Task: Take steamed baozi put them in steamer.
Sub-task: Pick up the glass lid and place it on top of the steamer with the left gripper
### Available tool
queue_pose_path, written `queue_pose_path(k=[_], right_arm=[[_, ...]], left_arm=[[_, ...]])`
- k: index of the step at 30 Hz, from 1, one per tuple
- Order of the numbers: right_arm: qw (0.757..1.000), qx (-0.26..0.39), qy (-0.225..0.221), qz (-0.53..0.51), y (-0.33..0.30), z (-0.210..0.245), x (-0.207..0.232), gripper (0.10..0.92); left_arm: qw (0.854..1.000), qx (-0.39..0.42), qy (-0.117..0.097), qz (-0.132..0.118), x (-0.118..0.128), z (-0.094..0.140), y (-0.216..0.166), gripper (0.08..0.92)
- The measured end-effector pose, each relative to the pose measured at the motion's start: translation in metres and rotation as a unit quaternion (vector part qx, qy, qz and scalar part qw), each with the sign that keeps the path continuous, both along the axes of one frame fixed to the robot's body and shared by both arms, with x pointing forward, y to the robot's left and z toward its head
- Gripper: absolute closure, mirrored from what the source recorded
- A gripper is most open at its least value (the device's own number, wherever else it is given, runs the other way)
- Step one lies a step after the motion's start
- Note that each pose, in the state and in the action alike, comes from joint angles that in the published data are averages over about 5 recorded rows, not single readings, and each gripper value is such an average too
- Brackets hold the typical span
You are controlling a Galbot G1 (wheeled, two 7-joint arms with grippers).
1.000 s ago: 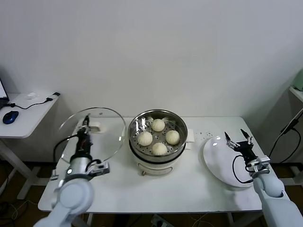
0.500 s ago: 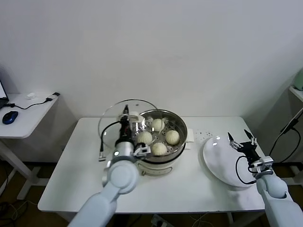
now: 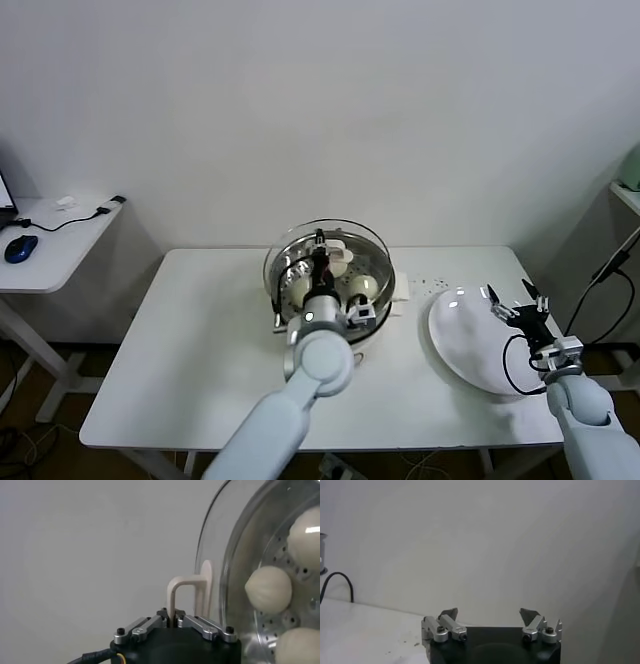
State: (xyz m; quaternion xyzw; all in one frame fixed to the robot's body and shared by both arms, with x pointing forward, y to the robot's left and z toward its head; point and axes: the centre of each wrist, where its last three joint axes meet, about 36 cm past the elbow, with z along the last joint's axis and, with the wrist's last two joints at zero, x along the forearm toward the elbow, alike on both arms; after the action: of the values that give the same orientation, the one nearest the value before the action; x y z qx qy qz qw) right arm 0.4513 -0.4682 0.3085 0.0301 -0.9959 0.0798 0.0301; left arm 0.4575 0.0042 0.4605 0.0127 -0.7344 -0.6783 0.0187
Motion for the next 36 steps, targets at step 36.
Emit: queue_pose_path(k=[36], right_arm=[[1.0, -0.009, 0.002, 0.001, 0.0, -0.001, 0.001, 0.2]], left_arm=[[0.999, 0.029, 0.027, 0.009, 0.013, -0.033, -0.023, 0.848]])
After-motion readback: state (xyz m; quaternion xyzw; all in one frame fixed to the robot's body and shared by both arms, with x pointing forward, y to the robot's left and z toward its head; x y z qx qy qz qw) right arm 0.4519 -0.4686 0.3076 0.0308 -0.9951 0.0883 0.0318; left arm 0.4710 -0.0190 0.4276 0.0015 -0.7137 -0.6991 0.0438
